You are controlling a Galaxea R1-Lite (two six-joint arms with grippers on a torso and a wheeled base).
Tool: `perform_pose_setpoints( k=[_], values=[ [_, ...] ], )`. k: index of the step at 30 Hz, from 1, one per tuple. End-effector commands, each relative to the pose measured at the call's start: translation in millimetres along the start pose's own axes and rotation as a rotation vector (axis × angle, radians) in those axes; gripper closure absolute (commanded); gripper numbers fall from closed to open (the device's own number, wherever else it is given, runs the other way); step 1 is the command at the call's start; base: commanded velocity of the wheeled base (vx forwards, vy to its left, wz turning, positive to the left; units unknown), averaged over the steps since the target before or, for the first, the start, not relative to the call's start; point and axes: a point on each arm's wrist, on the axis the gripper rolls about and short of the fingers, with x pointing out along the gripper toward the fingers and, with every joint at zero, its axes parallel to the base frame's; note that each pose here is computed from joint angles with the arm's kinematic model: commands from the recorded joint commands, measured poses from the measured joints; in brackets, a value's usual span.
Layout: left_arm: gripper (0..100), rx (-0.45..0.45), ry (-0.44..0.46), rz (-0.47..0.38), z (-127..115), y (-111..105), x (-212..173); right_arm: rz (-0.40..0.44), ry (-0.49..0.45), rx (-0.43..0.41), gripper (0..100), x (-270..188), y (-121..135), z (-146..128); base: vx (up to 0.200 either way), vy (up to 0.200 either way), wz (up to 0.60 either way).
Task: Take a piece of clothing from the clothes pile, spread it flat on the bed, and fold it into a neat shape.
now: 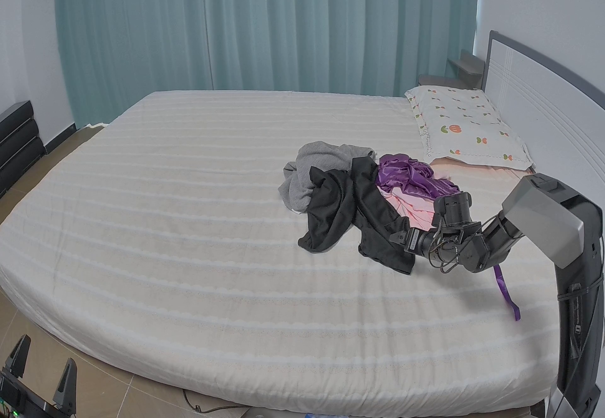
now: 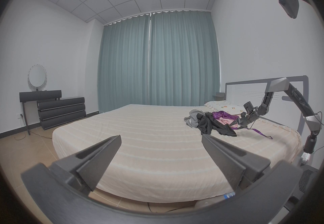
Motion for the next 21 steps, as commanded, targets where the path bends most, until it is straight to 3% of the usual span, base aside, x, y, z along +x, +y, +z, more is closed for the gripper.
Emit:
perform_pose_setpoints(
  k=[1,12,21],
  values=[
    [0,0.0,0.002,0.0,-5.3,0.0,0.1,-0.025,0.041,0.031,0,34.7,-8.3,-10.1,0.0,0.0,0.0],
    [0,0.0,0.002,0.0,-5.3,0.0,0.1,-0.027,0.055,0.035,0,51.0,-5.5,1.4,0.0,0.0,0.0],
    [0,0.0,0.002,0.0,-5.3,0.0,0.1,-0.019,0.086,0.019,0,69.6,5.8,-13.2,0.0,0.0,0.0]
  ],
)
